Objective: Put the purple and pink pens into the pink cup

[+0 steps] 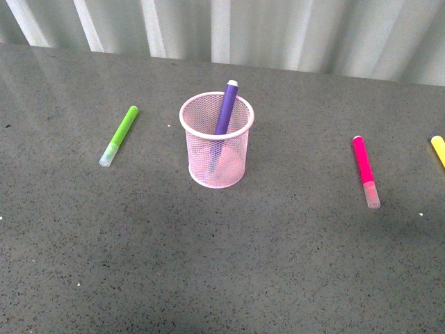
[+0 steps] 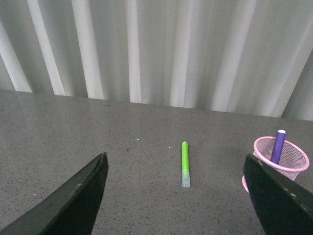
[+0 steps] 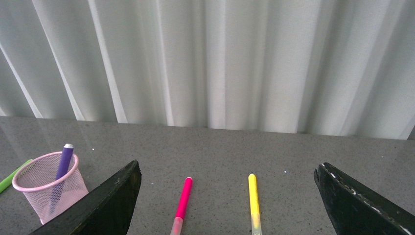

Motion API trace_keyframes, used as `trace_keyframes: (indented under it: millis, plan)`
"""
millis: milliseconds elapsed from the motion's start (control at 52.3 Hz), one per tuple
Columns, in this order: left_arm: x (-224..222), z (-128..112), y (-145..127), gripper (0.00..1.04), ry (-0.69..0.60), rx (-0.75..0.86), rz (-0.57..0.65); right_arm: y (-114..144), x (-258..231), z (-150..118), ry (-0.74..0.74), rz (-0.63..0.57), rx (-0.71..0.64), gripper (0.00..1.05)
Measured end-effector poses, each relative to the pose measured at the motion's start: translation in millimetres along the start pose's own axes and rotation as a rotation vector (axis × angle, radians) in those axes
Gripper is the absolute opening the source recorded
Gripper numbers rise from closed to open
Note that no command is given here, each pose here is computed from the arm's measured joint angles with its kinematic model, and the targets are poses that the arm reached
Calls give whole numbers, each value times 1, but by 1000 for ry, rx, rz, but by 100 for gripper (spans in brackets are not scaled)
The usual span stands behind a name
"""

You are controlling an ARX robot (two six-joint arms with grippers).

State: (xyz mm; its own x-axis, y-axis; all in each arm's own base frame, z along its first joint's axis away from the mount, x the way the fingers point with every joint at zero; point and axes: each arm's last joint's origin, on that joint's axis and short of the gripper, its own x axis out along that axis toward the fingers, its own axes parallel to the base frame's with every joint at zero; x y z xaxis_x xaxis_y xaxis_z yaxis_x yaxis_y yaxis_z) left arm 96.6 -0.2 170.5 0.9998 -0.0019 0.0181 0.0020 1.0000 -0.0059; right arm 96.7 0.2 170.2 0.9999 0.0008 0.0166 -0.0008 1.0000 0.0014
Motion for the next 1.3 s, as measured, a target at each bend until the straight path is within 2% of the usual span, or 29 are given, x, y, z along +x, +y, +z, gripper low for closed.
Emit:
trace_keyframes:
  millis: [57, 77, 115, 134, 153, 210, 402, 612, 918, 1301]
  plan:
    - [0, 0, 0, 99, 0, 1, 0, 0, 0, 0, 0, 0, 0, 98]
    - [0, 0, 0, 100, 0, 2, 0, 0, 0, 0, 0, 0, 0, 98]
    - [0, 0, 0, 97, 0, 2, 0, 0, 1, -1, 44, -14, 2, 98]
    - [0, 0, 0, 97, 0, 2, 0, -1, 1, -1, 106, -46, -2, 98]
    - [0, 0, 0, 98, 0, 2, 0, -1, 3, 0, 231, -83, -18, 98]
    - [0, 0, 0, 98, 0, 2, 0, -3, 20, 2, 410, -91, -45, 98]
    - [0, 0, 0, 98, -2, 2, 0, -4, 95, 7, 539, -66, -48, 98]
    - [0, 0, 0, 98, -2, 2, 0, 7, 169, -24, 750, -19, -23, 98]
    - [0, 0, 0, 98, -2, 2, 0, 37, 237, -60, 857, 5, 32, 98]
    - [0, 0, 0, 98, -2, 2, 0, 56, 277, -90, 909, -31, 108, 98]
